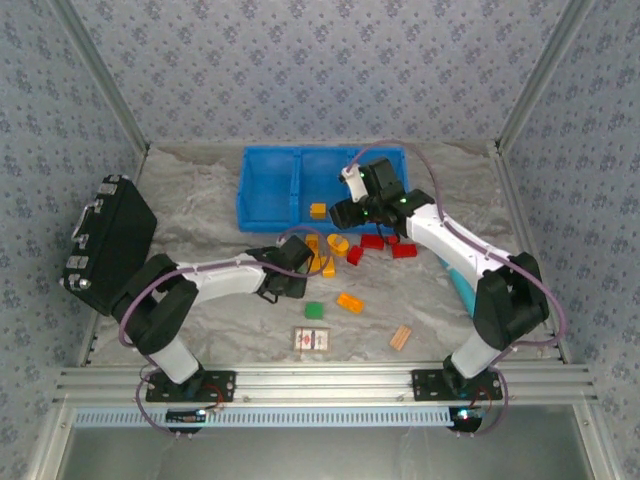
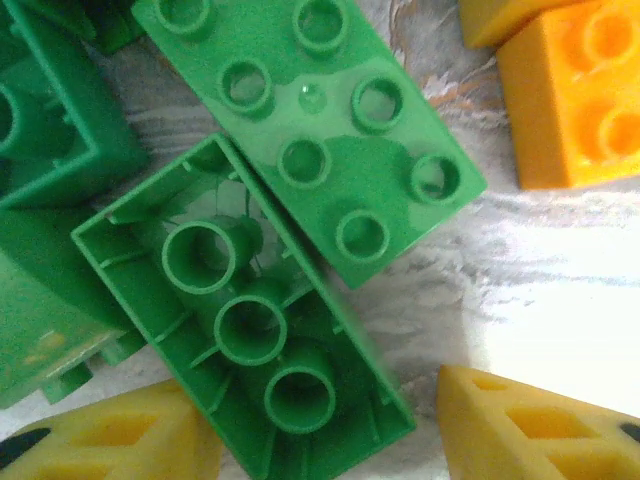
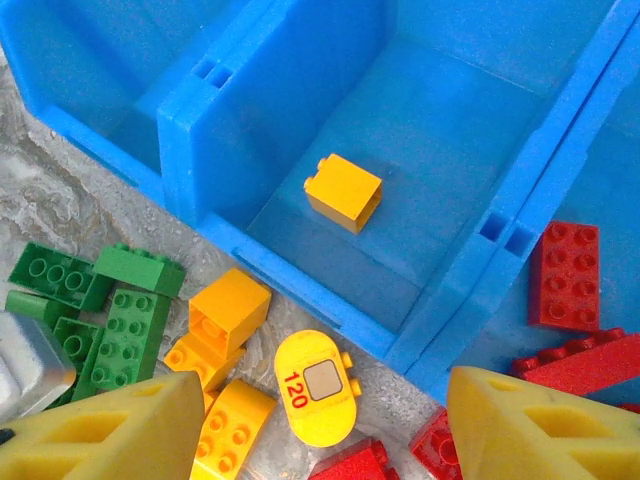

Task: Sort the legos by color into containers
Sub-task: Pick up the lego from the center of the table.

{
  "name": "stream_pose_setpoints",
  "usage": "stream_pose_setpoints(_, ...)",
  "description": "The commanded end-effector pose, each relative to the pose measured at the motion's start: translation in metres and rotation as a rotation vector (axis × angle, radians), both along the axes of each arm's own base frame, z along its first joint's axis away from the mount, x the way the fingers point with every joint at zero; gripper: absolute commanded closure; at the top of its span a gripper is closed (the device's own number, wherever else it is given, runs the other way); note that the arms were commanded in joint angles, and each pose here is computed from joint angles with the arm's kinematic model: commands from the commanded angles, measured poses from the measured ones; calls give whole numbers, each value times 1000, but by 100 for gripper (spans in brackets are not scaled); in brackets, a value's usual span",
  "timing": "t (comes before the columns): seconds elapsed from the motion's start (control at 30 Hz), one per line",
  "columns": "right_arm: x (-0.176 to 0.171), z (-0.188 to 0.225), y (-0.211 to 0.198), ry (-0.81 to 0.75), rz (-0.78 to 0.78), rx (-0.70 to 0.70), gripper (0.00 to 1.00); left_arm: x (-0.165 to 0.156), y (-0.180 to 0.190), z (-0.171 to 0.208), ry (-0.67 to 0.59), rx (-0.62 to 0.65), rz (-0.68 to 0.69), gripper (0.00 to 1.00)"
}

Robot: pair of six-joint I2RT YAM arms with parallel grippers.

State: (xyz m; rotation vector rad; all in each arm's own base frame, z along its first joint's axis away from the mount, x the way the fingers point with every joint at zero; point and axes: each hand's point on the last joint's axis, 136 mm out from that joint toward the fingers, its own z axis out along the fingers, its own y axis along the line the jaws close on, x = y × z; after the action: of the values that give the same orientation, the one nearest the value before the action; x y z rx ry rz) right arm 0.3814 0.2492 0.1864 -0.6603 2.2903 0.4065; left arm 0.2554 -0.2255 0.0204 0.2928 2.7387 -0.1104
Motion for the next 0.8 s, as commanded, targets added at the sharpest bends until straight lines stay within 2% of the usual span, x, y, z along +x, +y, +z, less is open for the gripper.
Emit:
stream_pose_setpoints(0.0,-4,9,0,-18,-3,17,34,8,3,-6,3,9,34,47)
stream_pose_setpoints(0.13,-8,7,-3,-23,-4,7,36,10,7,-7,-1,21,46,54)
stream_pose_setpoints(0.37,-20,-1,-24,-13,-43,-52,36,11,14,-7,0,29,51,58)
stream_pose_setpoints(0.5,-33,-19,-37,23,-67,-91,37,8,17,-3,-2,29,48,63)
stream_pose_setpoints(0.77,-52,-29,-58,58,-121,-119,36,1,30,30,-53,26,49,67)
